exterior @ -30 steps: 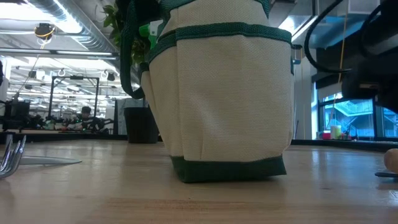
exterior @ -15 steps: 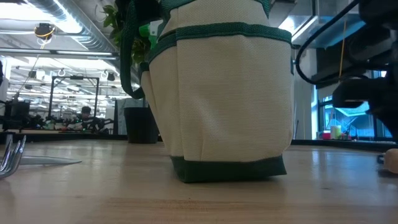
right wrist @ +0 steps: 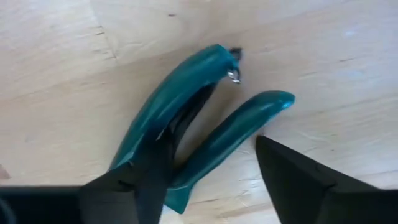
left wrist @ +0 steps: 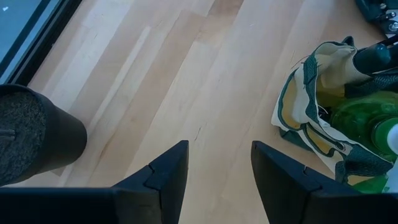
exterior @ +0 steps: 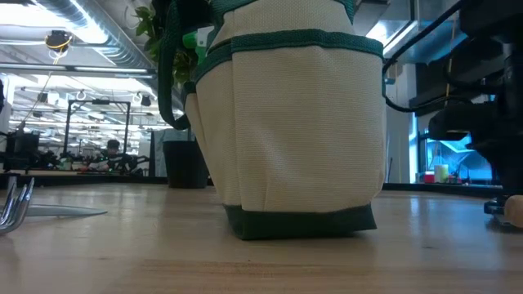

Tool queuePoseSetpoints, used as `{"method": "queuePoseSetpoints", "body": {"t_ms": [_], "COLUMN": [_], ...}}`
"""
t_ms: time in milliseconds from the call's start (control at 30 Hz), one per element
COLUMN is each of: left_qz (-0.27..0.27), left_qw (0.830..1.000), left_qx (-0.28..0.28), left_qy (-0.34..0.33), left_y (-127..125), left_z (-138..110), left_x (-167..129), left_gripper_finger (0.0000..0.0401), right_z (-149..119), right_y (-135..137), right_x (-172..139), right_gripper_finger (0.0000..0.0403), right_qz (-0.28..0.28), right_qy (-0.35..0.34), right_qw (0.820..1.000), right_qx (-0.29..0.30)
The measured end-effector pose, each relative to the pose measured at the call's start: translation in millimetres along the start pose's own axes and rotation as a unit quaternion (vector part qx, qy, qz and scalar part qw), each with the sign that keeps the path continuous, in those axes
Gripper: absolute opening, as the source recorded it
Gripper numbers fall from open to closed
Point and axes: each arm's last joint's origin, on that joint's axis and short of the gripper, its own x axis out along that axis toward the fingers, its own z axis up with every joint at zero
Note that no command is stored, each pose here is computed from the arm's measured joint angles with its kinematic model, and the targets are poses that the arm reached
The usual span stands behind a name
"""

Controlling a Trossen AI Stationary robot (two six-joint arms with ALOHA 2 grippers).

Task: Pick & Place Garden tools in Gardening bag
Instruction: Put the green shear scissors into the brown gardening bag, then put the brown hand rake into the brown gardening bag

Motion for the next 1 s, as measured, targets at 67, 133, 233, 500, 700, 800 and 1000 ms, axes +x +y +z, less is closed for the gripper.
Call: {"method": "queuePoseSetpoints", "body": {"t_ms": [67, 133, 233, 500, 700, 800, 1000], "left_qz": [0.0, 0.0, 0.0, 0.001, 0.005, 0.011, 0.03], "left_qw": [1.0, 1.0, 1.0, 1.0, 1.0, 1.0, 0.998], "left_qx": [0.0, 0.0, 0.0, 0.0, -0.001, 0.018, 0.031], "left_qy": [0.0, 0.0, 0.0, -0.001, -0.002, 0.002, 0.046], "left_y": [0.0, 0.0, 0.0, 0.0, 1.3, 4.2, 18.9], "left_z": [0.0, 0.0, 0.0, 0.1, 0.8, 1.2, -4.6], "left_x": [0.0, 0.0, 0.1, 0.1, 0.6, 1.7, -2.1], "left_gripper_finger": [0.0169, 0.0169, 0.0169, 0.0169, 0.0169, 0.0169, 0.0169], "right_z": [-0.7, -2.3, -7.4, -15.5, -14.8, -14.0, -5.7], "right_y": [2.4, 5.4, 11.9, 18.5, 17.4, 18.0, 23.0], "right_x": [-1.3, -3.8, -10.7, -22.2, -23.6, -27.1, -48.6], "right_gripper_finger": [0.026, 0.0278, 0.0297, 0.0307, 0.0307, 0.0307, 0.0308], "right_qz": [0.001, 0.004, 0.033, 0.034, 0.022, 0.028, 0.105], "right_qy": [0.007, 0.005, -0.003, 0.018, 0.015, 0.022, 0.012], "right_qw": [1.0, 1.0, 0.999, 0.997, 0.997, 0.997, 0.989], "right_qx": [-0.005, -0.017, -0.042, -0.07, -0.07, -0.072, -0.1]}}
